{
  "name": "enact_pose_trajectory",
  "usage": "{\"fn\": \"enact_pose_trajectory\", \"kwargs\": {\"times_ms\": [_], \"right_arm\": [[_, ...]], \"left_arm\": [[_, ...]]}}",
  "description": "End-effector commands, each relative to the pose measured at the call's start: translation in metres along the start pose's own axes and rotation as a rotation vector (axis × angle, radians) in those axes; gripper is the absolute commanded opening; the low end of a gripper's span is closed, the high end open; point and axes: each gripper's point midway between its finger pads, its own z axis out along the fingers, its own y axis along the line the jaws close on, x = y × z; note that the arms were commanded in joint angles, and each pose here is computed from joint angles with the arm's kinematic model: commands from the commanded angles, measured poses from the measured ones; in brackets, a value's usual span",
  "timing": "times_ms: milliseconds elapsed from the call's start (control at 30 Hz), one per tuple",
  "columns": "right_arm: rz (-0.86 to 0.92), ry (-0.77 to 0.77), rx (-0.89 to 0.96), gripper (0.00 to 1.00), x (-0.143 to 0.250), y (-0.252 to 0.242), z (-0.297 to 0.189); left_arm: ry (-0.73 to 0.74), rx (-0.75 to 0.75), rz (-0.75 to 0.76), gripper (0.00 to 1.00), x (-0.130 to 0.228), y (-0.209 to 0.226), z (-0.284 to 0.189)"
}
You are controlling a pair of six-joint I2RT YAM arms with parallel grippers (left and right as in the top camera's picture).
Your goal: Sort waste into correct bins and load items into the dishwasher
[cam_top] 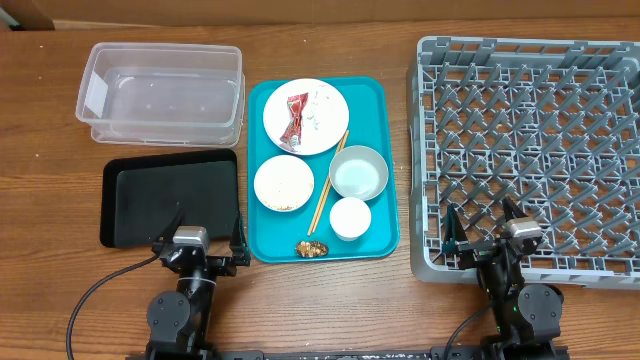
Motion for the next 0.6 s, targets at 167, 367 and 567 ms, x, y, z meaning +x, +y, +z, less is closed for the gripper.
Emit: {"fn": "enact_pose_trajectory", "kwargs": {"times_ms": [167, 367, 567], "right_arm": [[0.003, -0.004, -0.007, 1.0, 0.0017, 0.0015, 0.0003], [0.011, -0.011, -0.034, 1.0, -0.0002, 0.0061, 0.0001], [0.082, -0.014, -0.058, 1.0, -0.0018, 0.0101, -0.0001]], "left_arm": [[0.002, -0.002, -0.004, 1.0, 0.0013, 0.001, 0.0004], [0.002, -0.002, -0.005, 1.0, 0.0013, 0.0009, 0.0004], [0.005, -0.003, -0.016, 1.0, 0.002, 0.0011, 0.0004]]}}
